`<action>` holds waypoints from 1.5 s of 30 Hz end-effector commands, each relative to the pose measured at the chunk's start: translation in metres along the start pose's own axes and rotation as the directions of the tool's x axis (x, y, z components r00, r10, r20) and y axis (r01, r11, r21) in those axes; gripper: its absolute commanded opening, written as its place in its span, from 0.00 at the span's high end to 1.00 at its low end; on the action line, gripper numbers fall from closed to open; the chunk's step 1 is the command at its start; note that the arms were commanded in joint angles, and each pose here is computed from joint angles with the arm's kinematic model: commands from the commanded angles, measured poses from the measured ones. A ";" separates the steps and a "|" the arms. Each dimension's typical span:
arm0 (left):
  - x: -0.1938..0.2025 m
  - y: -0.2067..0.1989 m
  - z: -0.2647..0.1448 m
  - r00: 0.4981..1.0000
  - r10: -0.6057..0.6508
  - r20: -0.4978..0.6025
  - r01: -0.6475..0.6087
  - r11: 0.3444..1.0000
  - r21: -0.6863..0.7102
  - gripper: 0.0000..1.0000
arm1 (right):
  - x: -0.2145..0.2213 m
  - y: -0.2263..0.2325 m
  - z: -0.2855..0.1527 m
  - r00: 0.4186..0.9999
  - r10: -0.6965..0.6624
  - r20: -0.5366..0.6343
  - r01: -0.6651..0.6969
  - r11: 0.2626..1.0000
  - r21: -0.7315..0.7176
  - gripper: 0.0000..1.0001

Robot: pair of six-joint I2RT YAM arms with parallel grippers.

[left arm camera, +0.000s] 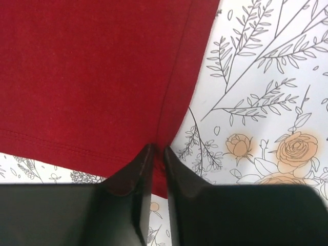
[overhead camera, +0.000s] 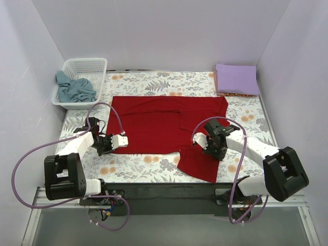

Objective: Fold and stack the t-shirts
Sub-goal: Fold the tshirt

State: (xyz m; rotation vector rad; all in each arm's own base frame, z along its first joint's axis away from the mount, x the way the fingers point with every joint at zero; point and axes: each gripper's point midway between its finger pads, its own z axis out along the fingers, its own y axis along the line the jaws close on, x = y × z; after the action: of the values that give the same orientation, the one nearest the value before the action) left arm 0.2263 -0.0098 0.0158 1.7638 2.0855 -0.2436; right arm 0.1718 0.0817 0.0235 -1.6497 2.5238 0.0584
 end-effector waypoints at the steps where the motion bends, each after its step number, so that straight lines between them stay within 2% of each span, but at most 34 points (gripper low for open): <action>1: 0.003 -0.008 -0.003 0.999 0.043 -0.011 -0.043 0.999 0.011 0.89 | -0.007 0.009 -0.018 0.999 0.020 0.043 -0.018 0.999 -0.041 0.99; 4: -0.008 -0.011 -0.013 0.999 0.047 0.023 -0.047 0.999 0.000 1.00 | -0.008 0.015 -0.029 0.997 0.018 0.068 -0.014 0.998 -0.055 0.99; 11: -0.020 0.003 -0.038 0.998 -0.001 0.056 0.006 0.996 -0.087 1.00 | 0.002 0.020 -0.043 0.997 -0.016 0.077 0.020 0.998 -0.054 0.99; 18: -0.029 0.028 -0.063 0.986 -0.096 0.137 0.111 0.988 -0.104 1.00 | 0.000 0.005 -0.057 0.993 -0.020 0.114 0.021 1.000 -0.003 0.99; 26: -0.042 0.064 -0.071 0.958 -0.184 0.221 0.211 0.972 -0.107 1.00 | -0.019 -0.039 -0.085 0.987 -0.048 0.155 0.035 0.995 0.090 0.99; 32: -0.050 0.101 -0.073 0.929 -0.244 0.278 0.284 0.952 -0.113 1.00 | -0.036 -0.069 -0.088 0.988 -0.074 0.138 0.062 0.994 0.092 0.99; 40: -0.051 0.142 -0.066 0.894 -0.325 0.309 0.367 0.926 -0.090 1.00 | -0.056 -0.119 -0.099 0.987 -0.085 0.135 0.068 0.990 0.121 0.99; 45: -0.046 0.160 -0.057 0.882 -0.361 0.304 0.401 0.913 -0.079 1.00 | -0.068 -0.143 -0.090 0.990 -0.070 0.123 0.059 0.994 0.092 0.99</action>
State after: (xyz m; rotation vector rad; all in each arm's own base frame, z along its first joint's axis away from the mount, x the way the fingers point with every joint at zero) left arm 0.3588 -0.0021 0.0912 1.1871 2.1932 -0.4486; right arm 0.3063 0.0771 0.1215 -1.5996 2.3685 0.0436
